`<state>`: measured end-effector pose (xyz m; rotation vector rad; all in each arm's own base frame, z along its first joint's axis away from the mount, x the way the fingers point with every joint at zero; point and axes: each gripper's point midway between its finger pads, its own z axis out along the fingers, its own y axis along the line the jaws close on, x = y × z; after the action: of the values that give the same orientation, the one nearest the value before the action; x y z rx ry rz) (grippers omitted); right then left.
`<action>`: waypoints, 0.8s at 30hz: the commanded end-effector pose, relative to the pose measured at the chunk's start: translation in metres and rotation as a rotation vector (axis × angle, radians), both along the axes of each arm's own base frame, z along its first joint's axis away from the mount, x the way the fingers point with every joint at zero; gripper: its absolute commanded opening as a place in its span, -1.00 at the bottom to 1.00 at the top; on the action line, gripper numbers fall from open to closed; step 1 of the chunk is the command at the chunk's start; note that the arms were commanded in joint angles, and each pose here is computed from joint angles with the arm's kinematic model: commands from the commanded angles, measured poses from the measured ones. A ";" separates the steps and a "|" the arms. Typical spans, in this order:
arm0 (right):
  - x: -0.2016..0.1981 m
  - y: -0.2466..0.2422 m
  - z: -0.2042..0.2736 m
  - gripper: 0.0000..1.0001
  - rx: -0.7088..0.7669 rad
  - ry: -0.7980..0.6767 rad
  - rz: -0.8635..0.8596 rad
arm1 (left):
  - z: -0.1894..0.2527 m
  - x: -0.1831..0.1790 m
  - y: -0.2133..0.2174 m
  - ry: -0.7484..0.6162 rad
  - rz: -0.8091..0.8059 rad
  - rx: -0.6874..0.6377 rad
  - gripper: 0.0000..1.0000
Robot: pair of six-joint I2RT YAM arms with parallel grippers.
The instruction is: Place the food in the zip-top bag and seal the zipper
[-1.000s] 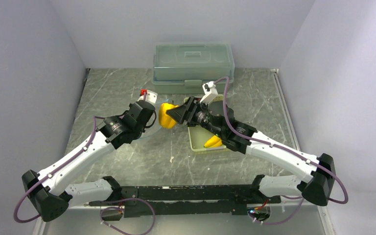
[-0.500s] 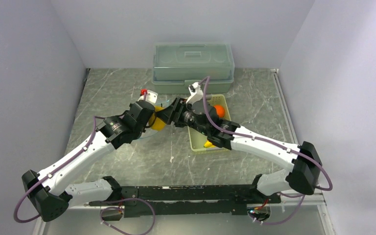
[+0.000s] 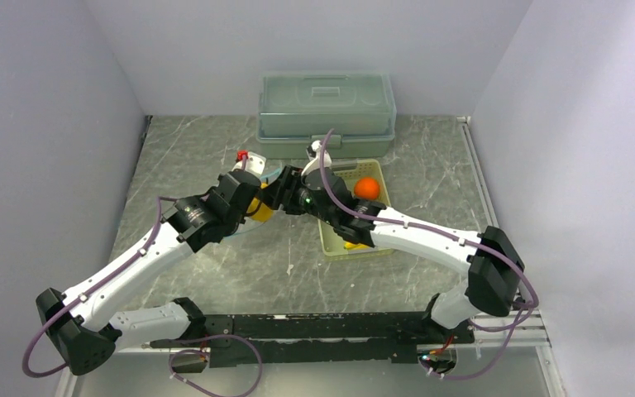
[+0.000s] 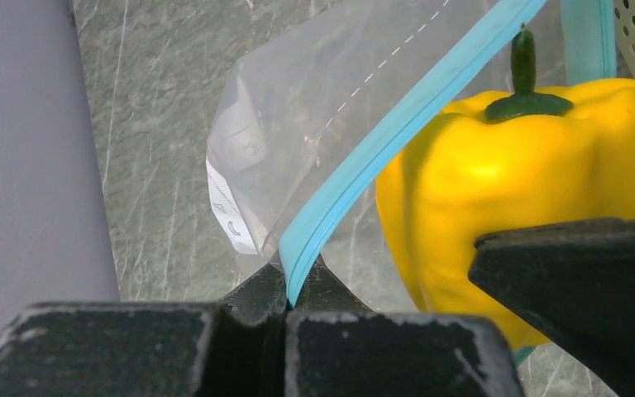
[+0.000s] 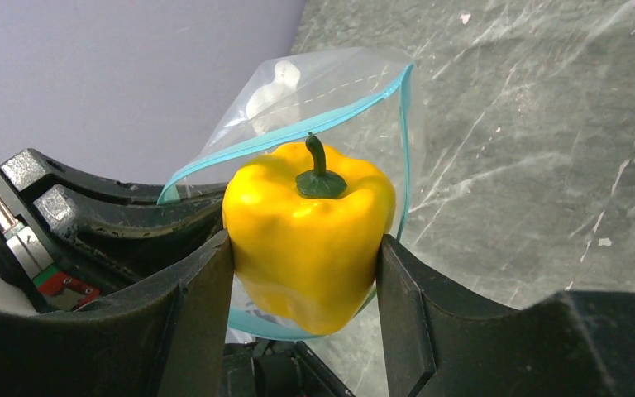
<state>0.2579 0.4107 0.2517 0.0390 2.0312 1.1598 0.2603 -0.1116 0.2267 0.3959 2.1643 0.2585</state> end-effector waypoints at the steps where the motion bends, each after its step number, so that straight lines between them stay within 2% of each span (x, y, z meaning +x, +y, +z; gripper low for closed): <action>1: 0.008 0.005 0.036 0.13 0.063 -0.059 -0.026 | 0.016 0.003 -0.005 -0.049 -0.001 -0.059 -0.99; 4: 0.008 0.005 0.037 0.33 0.061 -0.064 -0.027 | 0.016 0.003 -0.005 -0.050 -0.001 -0.058 -0.99; 7: 0.009 0.005 0.037 0.43 0.061 -0.067 -0.027 | 0.016 0.003 -0.005 -0.050 -0.003 -0.058 -0.99; 17: 0.007 0.003 0.042 0.45 0.066 -0.079 -0.023 | 0.015 0.003 -0.005 -0.049 0.001 -0.054 -0.98; 24: 0.000 -0.017 0.042 0.46 0.026 -0.104 -0.037 | 0.015 0.003 -0.005 -0.050 0.002 -0.052 -0.98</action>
<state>0.2614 0.4075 0.2585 0.0330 2.0116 1.1304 0.2602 -0.1116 0.2268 0.3957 2.1639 0.2576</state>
